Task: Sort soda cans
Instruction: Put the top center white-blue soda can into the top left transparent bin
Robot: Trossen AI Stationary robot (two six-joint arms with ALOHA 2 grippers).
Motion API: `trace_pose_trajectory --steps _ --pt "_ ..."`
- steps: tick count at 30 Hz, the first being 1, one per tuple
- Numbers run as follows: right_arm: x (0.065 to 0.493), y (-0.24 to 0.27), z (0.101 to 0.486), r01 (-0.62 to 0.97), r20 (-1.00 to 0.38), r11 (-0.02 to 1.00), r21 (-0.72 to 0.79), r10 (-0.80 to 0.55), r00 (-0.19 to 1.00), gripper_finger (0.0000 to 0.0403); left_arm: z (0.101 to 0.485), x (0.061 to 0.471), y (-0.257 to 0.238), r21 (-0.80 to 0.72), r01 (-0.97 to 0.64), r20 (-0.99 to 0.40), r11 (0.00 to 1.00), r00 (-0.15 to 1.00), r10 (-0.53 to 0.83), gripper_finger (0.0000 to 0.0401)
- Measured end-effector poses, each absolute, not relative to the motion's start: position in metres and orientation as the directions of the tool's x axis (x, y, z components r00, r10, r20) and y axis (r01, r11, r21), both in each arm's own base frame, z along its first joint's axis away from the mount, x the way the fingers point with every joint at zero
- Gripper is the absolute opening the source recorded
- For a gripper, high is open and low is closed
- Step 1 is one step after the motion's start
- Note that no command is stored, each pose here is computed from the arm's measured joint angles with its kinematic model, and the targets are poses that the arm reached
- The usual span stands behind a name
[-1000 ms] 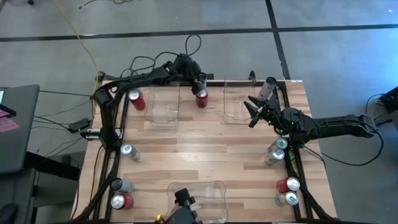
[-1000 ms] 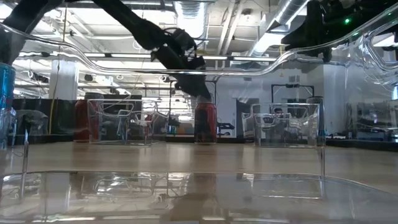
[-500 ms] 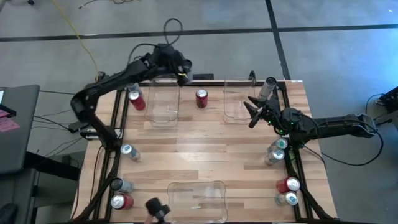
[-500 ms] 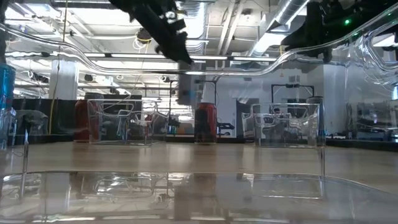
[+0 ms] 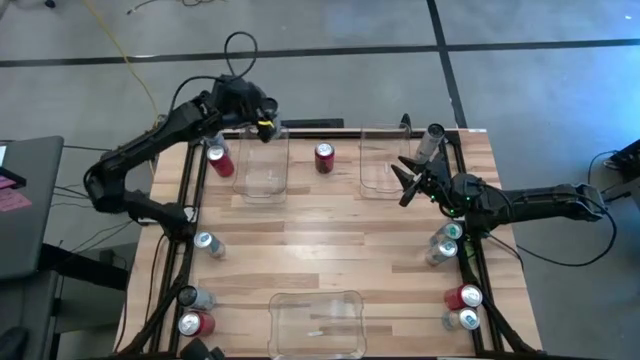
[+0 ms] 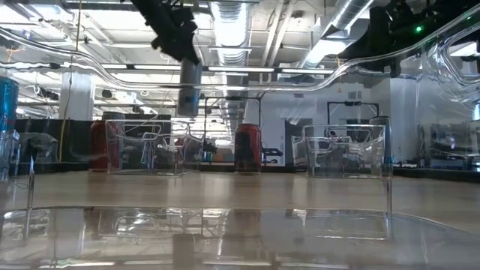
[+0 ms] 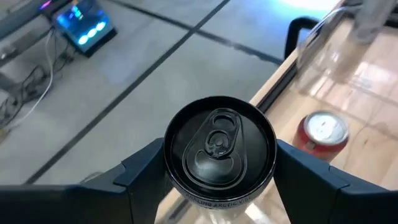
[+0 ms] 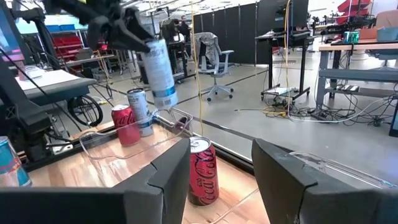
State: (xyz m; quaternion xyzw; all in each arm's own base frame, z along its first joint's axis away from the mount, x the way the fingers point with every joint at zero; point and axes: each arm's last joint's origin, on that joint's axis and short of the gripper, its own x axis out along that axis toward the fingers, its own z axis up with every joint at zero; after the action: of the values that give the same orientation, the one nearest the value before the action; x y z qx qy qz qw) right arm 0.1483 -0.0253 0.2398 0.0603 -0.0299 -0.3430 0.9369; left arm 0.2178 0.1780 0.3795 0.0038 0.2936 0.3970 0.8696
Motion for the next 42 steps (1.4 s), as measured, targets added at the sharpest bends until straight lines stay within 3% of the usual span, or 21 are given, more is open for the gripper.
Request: trace_pose_trajectory --steps 14,26,36,42 --pt "0.148 -0.025 0.240 0.640 0.014 0.758 0.129 -0.646 0.763 0.0191 0.303 0.177 0.168 0.141 -0.793 -0.497 0.592 0.461 0.735 0.0251" --pt "0.148 -0.028 0.240 0.651 0.015 0.747 0.134 -0.659 0.752 0.0191 0.253 0.167 0.177 0.130 -0.828 -0.514 0.545 0.413 0.751 0.0251" --pt "0.148 -0.027 0.240 0.649 0.015 0.748 0.142 -0.657 0.754 0.0192 0.246 0.160 0.187 0.142 -0.846 -0.535 0.513 0.370 0.759 0.0253" --pt "0.148 -0.027 0.240 0.649 0.015 0.747 0.141 -0.657 0.754 0.0192 0.247 0.160 0.188 0.138 -0.851 -0.523 0.506 0.371 0.767 0.0278"
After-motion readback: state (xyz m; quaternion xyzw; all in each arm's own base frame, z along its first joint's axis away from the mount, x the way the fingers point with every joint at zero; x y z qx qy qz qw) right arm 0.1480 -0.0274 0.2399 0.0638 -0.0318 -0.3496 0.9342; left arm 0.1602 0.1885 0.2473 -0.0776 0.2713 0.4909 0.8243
